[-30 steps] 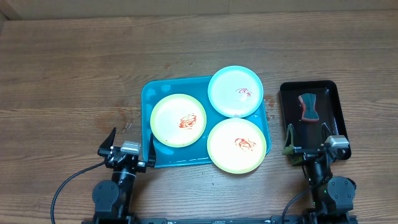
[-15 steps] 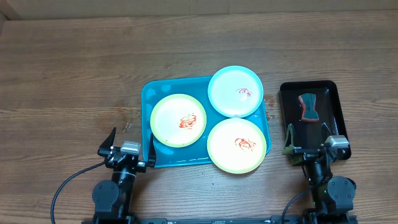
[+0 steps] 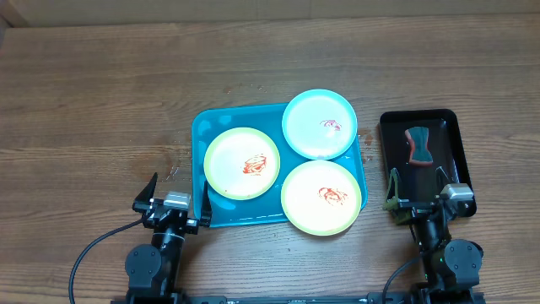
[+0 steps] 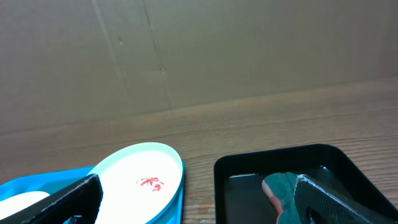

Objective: Clean dirty plates on tray and stack at the side

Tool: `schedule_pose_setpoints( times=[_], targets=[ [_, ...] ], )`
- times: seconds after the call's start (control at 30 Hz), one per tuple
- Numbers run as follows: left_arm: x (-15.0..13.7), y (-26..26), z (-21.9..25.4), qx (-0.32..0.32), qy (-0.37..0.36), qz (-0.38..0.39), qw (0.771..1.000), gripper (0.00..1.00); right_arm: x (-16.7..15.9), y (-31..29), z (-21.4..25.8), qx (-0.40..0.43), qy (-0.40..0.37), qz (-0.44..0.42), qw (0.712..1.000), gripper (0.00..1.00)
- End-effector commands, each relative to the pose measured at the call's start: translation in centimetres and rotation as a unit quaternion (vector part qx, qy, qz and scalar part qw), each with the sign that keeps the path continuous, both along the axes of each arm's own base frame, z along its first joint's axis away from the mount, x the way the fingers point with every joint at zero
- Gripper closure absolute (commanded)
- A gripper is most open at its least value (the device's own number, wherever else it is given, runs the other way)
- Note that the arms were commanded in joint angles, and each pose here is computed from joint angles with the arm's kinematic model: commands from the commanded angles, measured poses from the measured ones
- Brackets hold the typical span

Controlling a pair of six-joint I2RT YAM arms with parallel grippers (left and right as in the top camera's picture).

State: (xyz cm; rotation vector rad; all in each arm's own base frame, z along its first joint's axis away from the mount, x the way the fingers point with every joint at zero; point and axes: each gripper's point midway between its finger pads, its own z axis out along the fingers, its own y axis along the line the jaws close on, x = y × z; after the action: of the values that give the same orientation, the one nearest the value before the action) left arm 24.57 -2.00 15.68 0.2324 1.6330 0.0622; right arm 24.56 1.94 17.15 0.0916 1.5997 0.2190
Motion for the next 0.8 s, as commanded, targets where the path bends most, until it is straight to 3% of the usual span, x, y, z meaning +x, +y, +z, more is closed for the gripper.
schedule_pose_setpoints(
  times=[0.0, 0.77],
  targets=[
    [-0.02, 0.13, -0.01, 0.007, -0.003, 0.001, 1.0, 0.0, 0.0, 0.23, -0.2, 0.002, -0.001, 0.005, 1.0, 0.0],
    [-0.02, 0.12, 0.0, 0.007, -0.003, 0.001, 1.0, 0.0, 0.04, -0.37, -0.12, -0.002, -0.003, -0.012, 1.0, 0.0]
  ],
)
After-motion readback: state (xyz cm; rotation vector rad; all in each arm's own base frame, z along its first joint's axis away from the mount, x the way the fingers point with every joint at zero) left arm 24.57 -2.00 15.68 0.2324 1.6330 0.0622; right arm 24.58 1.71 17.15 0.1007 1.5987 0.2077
